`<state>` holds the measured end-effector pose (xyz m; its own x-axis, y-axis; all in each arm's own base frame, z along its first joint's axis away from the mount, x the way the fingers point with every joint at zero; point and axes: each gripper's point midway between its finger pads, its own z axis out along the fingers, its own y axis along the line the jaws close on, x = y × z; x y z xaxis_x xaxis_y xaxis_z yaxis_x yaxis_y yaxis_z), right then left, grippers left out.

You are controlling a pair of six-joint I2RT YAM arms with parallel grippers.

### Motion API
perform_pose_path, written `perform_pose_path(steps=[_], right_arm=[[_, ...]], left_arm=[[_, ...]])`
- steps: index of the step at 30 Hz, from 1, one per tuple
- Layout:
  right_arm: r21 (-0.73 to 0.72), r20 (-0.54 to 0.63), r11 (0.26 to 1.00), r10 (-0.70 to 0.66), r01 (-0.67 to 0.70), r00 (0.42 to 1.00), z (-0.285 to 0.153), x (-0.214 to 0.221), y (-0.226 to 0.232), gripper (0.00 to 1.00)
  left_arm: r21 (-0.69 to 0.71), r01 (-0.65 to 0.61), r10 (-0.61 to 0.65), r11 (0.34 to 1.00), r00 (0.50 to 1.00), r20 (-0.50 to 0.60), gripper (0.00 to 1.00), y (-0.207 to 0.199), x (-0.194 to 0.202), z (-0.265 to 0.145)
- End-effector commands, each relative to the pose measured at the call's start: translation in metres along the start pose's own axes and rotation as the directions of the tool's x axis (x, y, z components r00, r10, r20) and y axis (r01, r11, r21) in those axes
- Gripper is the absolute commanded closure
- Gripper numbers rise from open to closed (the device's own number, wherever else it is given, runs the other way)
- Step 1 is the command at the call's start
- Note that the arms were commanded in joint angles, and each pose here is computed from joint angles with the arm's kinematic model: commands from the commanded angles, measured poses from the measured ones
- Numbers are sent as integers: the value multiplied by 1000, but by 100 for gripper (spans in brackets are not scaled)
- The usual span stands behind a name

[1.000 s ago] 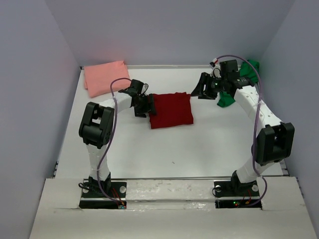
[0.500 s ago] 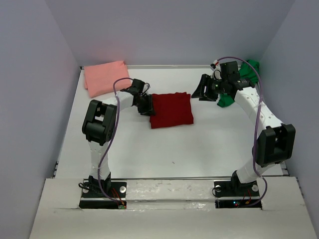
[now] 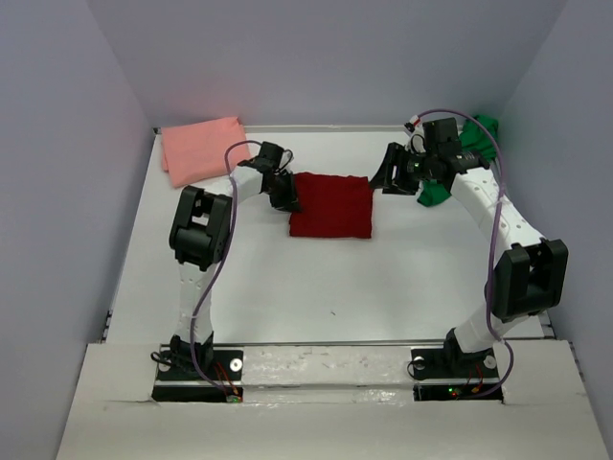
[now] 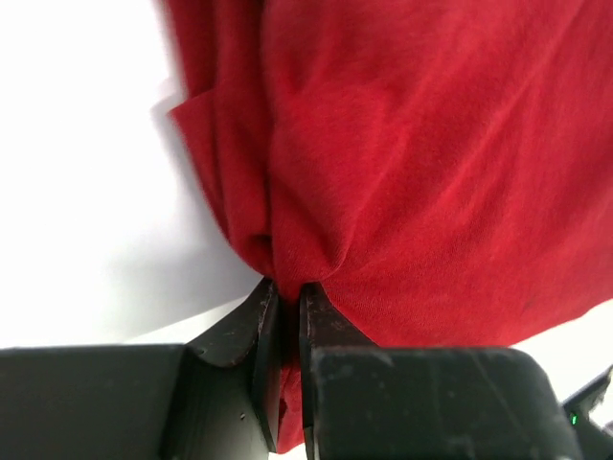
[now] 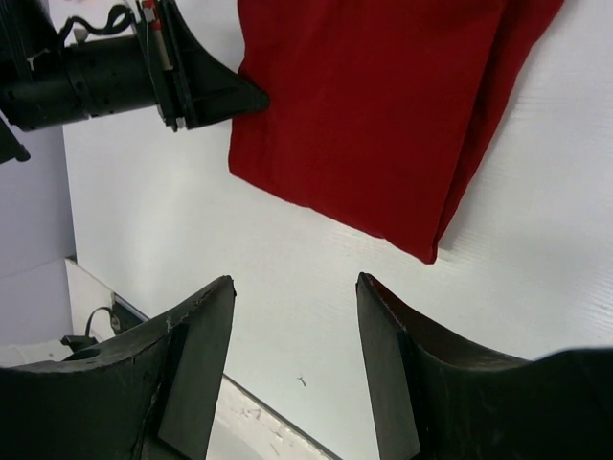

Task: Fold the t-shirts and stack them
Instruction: Neatly place the folded tshirt to the corner

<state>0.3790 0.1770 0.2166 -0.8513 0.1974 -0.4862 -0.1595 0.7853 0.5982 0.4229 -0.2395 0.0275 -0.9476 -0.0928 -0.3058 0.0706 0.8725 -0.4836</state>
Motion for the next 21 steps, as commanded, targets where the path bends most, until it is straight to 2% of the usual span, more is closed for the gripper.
perform_pose_path(steps=[1,10,21], right_arm=[[-33,63,998,-42,44,997,-22,-11,21,40],[-33,50,999,-25,27,998,-40,3,27,41],[-16,51,1000,12,-12,999,-59,23,27,40]], left_arm=[[-90,-11,13,996,1000,17,100,18,-19,16],[-140,-8,26,990,992,123,100,24,-99,24],[-143,68,-32,987,970,241,100,77,-157,24]])
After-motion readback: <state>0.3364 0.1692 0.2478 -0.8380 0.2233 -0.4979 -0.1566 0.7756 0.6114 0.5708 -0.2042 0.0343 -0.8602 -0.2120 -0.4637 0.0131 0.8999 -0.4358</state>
